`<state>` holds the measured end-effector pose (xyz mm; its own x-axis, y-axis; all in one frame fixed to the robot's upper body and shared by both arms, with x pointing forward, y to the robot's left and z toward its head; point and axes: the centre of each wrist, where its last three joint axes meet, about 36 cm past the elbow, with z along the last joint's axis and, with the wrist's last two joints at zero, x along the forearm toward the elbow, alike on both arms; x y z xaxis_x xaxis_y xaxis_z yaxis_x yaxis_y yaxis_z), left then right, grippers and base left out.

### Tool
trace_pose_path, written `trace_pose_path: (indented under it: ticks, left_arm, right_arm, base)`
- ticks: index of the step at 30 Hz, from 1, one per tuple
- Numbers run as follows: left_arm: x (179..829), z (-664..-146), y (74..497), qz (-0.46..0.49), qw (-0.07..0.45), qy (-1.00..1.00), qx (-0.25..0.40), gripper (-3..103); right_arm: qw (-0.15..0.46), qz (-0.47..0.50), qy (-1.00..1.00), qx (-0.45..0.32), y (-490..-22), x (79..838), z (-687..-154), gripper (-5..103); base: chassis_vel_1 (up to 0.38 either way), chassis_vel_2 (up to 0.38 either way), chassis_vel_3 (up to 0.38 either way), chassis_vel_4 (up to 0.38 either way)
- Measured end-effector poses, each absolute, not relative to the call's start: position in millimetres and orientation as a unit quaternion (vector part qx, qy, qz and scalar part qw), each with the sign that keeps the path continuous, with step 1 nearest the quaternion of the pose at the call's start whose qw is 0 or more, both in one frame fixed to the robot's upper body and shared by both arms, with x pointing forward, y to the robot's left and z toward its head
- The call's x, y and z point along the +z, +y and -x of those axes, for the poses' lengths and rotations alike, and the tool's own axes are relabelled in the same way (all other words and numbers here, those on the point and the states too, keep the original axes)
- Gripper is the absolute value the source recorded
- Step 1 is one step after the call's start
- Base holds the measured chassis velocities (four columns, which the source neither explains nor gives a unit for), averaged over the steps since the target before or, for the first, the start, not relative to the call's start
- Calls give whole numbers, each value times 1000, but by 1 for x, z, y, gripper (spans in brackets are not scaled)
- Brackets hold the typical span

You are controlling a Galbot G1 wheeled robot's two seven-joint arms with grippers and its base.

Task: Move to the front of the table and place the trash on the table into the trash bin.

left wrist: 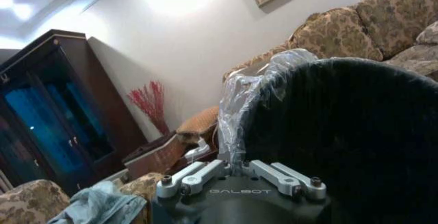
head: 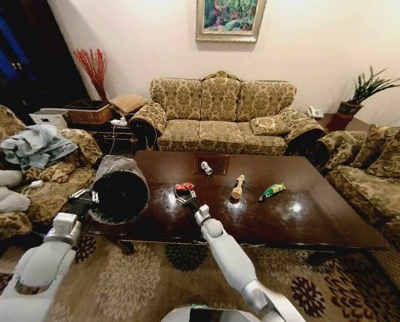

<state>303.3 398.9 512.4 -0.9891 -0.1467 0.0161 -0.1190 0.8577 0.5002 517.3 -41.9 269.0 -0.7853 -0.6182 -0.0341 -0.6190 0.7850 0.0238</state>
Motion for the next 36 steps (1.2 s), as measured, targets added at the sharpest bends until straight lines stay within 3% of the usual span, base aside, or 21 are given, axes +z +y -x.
trace_pose_path:
  ticks: [5, 8, 19, 32, 36]
  left_arm:
    - [513, -302, 399, -69, 26, -963, -258, 2]
    - [513, -302, 398, -68, 25, -964, -257, 2]
    - [512, -301, 394, -62, 26, -965, -255, 2]
    - [514, -299, 394, -63, 22, -965, -254, 2]
    - [514, -298, 393, -62, 22, -965, -254, 2]
  right_arm:
    - [4, 326, 945, 12, -44, 263, -518, 98]
    - [1, 320, 948, 5, -45, 258, -519, 100]
    - [-40, 254, 966, -22, -87, 233, -560, 100]
    - [-88, 276, 957, 13, -82, 222, -549, 103]
    - [-102, 271, 957, 13, -82, 223, -552, 95]
  base:
    - [-76, 73, 74, -63]
    - [-128, 145, 141, -147]
    - [-133, 122, 124, -119]
    - [9, -4, -4, 9]
    - [0, 0, 0, 0]
